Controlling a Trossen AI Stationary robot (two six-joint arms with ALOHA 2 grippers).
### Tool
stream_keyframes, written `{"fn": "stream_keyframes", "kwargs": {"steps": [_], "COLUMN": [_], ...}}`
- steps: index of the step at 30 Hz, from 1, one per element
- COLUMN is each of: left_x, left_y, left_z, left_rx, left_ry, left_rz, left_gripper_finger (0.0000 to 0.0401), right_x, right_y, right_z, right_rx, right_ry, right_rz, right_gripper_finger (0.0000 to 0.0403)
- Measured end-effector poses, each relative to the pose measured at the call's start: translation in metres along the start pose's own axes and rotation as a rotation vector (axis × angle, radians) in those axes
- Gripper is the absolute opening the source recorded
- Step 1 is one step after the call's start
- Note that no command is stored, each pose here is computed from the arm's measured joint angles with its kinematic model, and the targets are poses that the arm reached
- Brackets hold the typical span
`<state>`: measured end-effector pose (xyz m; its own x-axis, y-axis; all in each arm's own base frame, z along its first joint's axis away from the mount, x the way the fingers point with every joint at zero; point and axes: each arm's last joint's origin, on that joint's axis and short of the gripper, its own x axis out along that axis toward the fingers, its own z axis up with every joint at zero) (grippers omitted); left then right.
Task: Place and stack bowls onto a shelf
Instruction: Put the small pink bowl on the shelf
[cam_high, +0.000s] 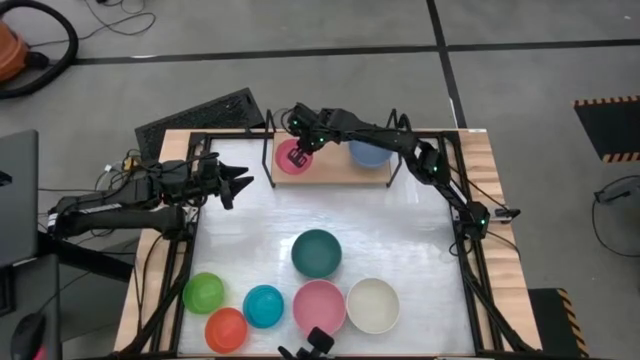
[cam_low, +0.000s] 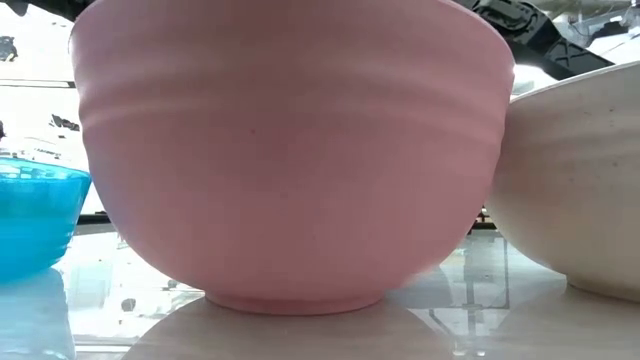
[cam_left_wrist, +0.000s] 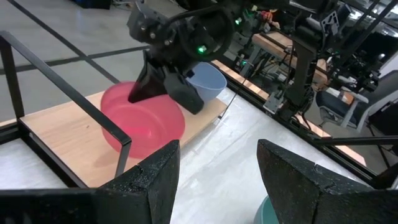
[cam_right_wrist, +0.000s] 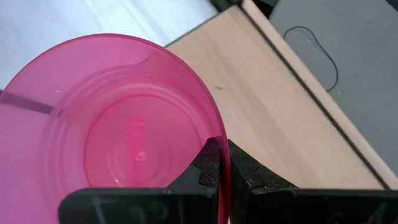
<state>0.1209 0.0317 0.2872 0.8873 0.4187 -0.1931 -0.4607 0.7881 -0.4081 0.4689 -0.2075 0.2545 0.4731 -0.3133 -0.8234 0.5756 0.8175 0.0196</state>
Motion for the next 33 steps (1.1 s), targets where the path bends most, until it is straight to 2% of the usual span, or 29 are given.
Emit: {"fn": "stream_keyframes", "kwargs": {"steps": [8, 19, 26, 33], "left_x": [0.0, 0.0, 0.0, 0.0], "left_y": [0.0, 0.0, 0.001, 0.001], "left_z": [0.0, 0.0, -0.002, -0.002], "left_rx": [0.0, 0.001, 0.004, 0.004], "left_ry": [-0.001, 0.002, 0.015, 0.015], "left_rz": [0.002, 0.004, 0.01, 0.01], "left_gripper_finger": [0.0199, 0.0199, 0.0199, 0.0199], "right_x": [0.021, 0.021, 0.032, 0.031], "right_y": [0.003, -0.001, 0.0, 0.0], "right_z": [-0.004, -0.004, -0.008, -0.005], "right_rx": [-0.01, 0.028, 0.032, 0.039], "right_ry": [0.005, 0.013, 0.039, 0.015], "right_rz": [-0.011, -0.013, 0.014, 0.016], "right_gripper_finger": [0.0027, 0.0027, 0.0028, 0.0048]}}
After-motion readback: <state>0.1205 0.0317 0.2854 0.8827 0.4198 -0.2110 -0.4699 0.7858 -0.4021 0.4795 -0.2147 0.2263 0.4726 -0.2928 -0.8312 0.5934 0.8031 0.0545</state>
